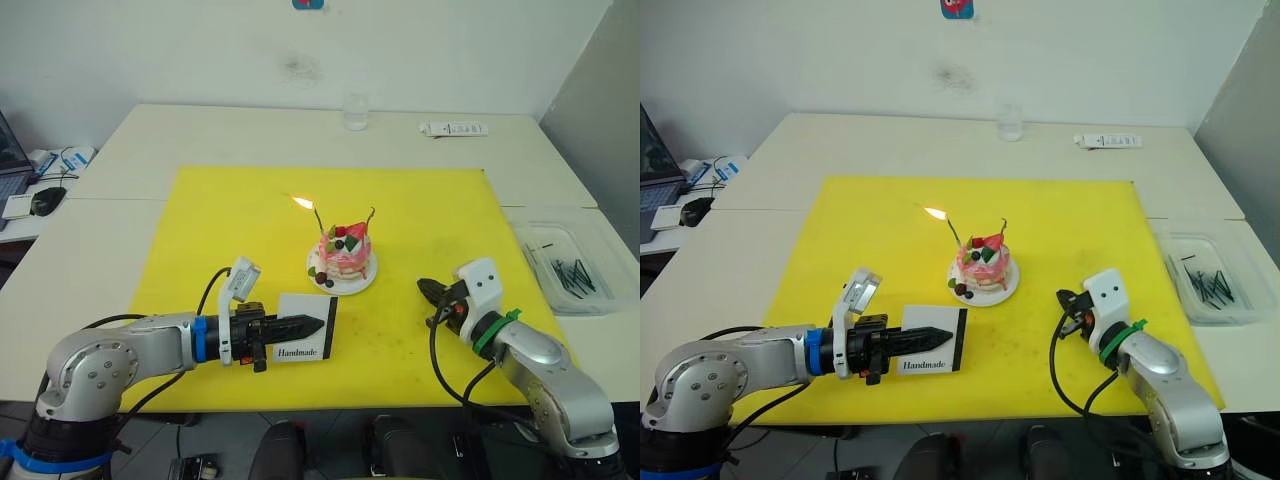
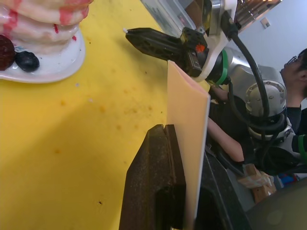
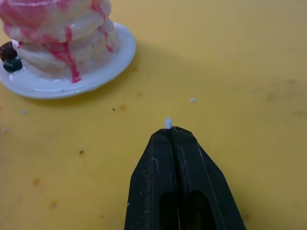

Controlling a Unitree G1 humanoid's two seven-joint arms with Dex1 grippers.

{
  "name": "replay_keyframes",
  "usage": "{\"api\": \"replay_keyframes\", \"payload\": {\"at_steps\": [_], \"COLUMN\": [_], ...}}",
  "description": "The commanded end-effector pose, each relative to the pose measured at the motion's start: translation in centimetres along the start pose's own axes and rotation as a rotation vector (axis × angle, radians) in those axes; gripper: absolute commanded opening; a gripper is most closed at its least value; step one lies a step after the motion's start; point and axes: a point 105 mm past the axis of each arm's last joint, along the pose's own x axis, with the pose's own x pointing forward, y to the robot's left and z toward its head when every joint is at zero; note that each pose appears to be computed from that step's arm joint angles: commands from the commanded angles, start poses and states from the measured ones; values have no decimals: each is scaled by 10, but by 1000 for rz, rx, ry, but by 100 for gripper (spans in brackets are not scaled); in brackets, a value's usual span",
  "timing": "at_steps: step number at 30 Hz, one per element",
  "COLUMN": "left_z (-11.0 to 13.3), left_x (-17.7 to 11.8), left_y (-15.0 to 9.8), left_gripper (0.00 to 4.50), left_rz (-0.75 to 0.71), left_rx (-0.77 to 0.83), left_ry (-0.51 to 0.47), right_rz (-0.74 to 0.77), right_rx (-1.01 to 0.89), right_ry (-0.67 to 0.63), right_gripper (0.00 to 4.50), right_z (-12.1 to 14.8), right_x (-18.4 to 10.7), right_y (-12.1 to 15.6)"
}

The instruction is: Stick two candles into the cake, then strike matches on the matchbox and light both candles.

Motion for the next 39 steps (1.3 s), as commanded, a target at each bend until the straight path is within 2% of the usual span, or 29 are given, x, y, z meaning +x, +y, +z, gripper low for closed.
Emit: {"api": "replay_keyframes", "payload": {"at_steps": [1, 6, 12, 15, 19, 26, 39], "left_z": [7, 13, 25, 31, 38, 41, 41], "left_x": [4, 16, 31, 35, 38, 37, 37], "left_y": [2, 0, -4, -6, -8, -8, -16], "left_gripper": [0, 0, 0, 0, 0, 0, 0], "left_rz": [12, -2, -24, -44, -58, -62, -99], "left_rx": [9, -18, -57, -72, -78, -77, -74], "left_ry": [-27, -50, -75, -86, -91, -89, -110], "right_rz": [34, 218, 504, 574, 606, 573, 609], "right_rx": [-76, -215, -374, -441, -526, -618, -678], "right_ry": [-78, -123, -75, -36, -17, -6, -10], "right_gripper": [3, 3, 3, 3, 3, 3, 3], "right_z": [22, 55, 83, 87, 88, 85, 78], "right_x": [-5, -18, -40, -40, -28, -10, -6], "right_y": [8, 26, 54, 62, 73, 70, 79]}}
